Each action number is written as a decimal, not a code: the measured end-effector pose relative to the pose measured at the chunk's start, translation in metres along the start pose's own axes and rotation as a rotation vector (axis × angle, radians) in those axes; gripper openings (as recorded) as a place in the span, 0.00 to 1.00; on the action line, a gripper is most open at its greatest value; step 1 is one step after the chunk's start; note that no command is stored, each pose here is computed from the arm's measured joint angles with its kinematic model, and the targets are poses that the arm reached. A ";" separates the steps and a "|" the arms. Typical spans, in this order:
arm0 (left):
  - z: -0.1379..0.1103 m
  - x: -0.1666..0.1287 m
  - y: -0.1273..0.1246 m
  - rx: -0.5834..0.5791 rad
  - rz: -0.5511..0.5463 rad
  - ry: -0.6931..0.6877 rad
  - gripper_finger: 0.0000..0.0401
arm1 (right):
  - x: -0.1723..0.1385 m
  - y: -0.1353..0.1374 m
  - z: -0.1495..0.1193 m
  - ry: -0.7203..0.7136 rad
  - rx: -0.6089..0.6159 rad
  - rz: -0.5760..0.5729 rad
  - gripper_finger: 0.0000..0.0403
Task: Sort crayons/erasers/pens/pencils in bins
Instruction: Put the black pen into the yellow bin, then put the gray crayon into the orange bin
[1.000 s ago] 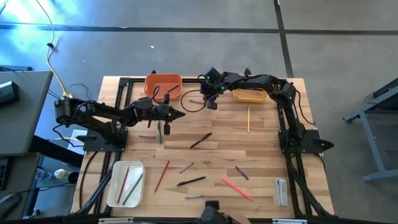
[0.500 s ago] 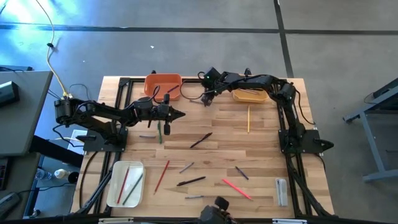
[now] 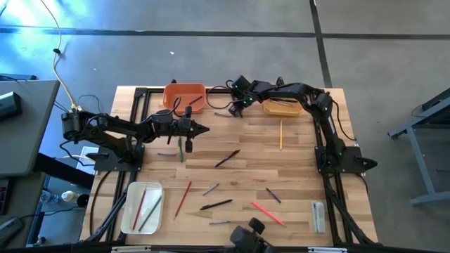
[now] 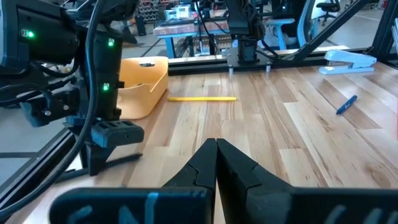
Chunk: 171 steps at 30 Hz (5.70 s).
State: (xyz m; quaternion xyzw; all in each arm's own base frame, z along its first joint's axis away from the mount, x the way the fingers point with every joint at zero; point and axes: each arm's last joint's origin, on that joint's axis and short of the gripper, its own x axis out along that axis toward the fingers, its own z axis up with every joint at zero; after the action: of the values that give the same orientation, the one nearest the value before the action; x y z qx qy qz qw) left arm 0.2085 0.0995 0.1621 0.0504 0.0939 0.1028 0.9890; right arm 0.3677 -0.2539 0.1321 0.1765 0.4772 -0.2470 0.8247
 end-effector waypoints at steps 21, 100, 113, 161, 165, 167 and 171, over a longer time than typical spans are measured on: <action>-0.001 0.000 0.000 -0.004 -0.003 0.015 0.00 | -0.112 0.004 0.003 0.040 -0.190 -0.115 0.03; 0.054 0.122 0.082 0.197 -0.104 0.771 0.00 | -0.183 0.035 -0.215 -0.800 -0.365 0.105 0.00; 0.027 0.155 0.109 0.209 -0.175 0.906 0.08 | -0.180 0.045 -0.222 -0.825 -0.415 0.140 0.00; -0.018 0.165 0.141 0.126 -0.149 1.033 0.27 | -0.181 0.046 -0.222 -0.839 -0.426 0.140 0.00; -0.014 0.167 0.137 0.133 -0.163 1.059 0.22 | -0.181 0.046 -0.222 -0.839 -0.426 0.141 0.00; -0.012 0.167 0.135 0.146 -0.159 1.079 0.18 | -0.181 0.047 -0.222 -0.839 -0.427 0.142 0.00; -0.011 0.169 0.126 0.207 -0.182 1.114 0.10 | -0.181 0.049 -0.223 -0.839 -0.437 0.155 0.00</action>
State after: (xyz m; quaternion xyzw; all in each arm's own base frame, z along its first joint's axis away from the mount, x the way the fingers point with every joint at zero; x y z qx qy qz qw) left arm 0.3444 0.2592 0.1362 0.0767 0.6144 0.0187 0.7850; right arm 0.1635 -0.0530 0.1861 -0.0809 0.1295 -0.1287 0.9799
